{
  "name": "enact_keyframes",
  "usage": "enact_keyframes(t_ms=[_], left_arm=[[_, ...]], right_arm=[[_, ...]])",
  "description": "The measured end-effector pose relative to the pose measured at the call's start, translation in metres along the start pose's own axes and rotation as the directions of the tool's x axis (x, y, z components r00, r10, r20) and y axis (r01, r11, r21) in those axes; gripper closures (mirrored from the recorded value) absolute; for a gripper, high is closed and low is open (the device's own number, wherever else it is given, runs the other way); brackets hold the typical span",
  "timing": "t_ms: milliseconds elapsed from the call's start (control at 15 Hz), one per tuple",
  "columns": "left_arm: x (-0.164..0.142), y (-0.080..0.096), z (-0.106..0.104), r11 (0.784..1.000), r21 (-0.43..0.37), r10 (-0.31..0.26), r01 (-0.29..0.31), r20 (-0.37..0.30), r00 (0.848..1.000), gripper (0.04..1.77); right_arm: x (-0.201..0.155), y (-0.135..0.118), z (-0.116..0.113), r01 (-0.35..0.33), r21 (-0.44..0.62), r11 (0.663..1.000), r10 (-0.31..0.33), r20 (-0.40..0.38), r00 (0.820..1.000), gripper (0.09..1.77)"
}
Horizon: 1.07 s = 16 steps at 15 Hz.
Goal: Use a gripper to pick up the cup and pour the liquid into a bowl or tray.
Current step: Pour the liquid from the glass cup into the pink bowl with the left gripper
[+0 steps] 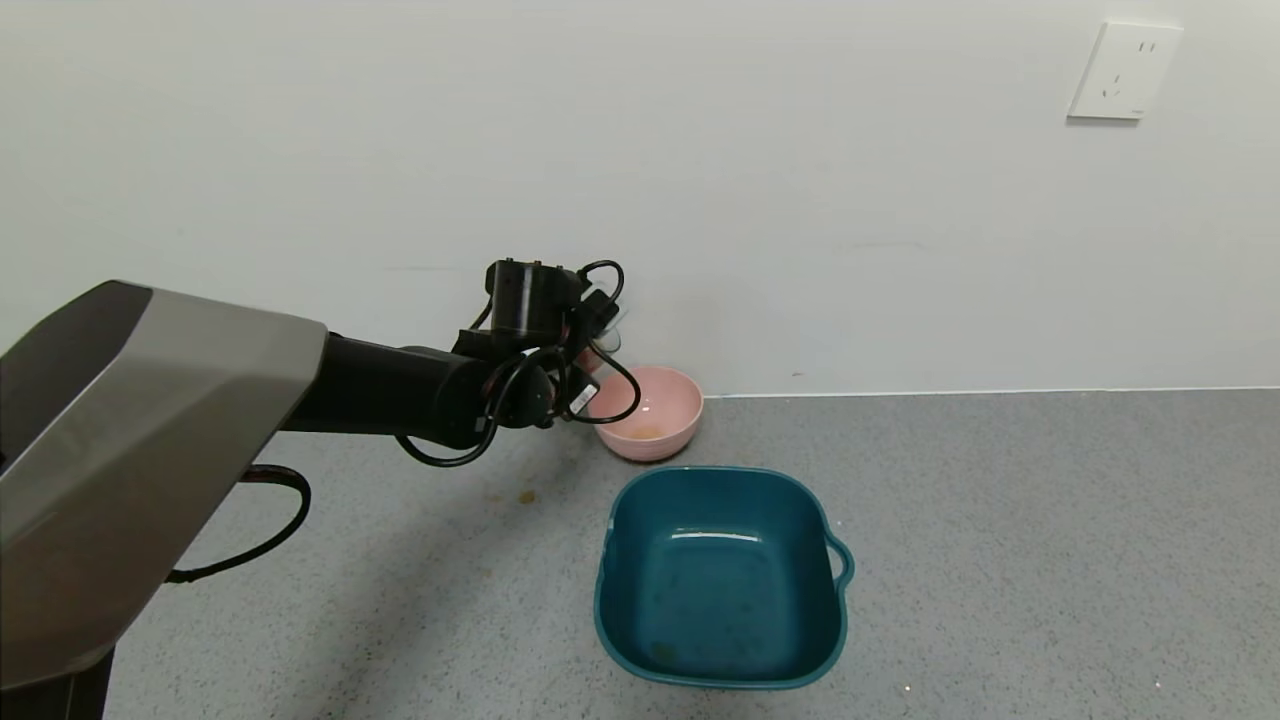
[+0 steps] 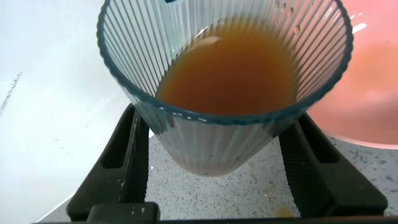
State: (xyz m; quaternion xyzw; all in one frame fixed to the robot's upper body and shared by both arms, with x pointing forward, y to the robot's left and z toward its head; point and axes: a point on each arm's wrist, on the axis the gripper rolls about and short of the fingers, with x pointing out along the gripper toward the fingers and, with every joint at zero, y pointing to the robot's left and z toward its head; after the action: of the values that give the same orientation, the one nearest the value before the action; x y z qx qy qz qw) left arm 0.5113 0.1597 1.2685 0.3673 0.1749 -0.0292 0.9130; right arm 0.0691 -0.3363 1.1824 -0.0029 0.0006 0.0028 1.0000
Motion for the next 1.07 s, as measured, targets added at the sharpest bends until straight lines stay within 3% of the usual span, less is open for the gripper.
enact_keyframes(t_ms=[400,1067], left_arm=[[-0.001,-0.011,0.0,0.994,0.107,-0.01,0.016,-0.052,0.999,0.57],[0.002,-0.027,0.004,0.96,0.276,0.073,-0.039,-0.117,0.99,0.57]], right_arm=[[0.0,0.0,0.0,0.0,0.0,1.0,0.0,0.0,1.0,0.15],[0.0,0.0,0.0,0.0,0.0,1.0,0.0,0.0,1.0,0.15]])
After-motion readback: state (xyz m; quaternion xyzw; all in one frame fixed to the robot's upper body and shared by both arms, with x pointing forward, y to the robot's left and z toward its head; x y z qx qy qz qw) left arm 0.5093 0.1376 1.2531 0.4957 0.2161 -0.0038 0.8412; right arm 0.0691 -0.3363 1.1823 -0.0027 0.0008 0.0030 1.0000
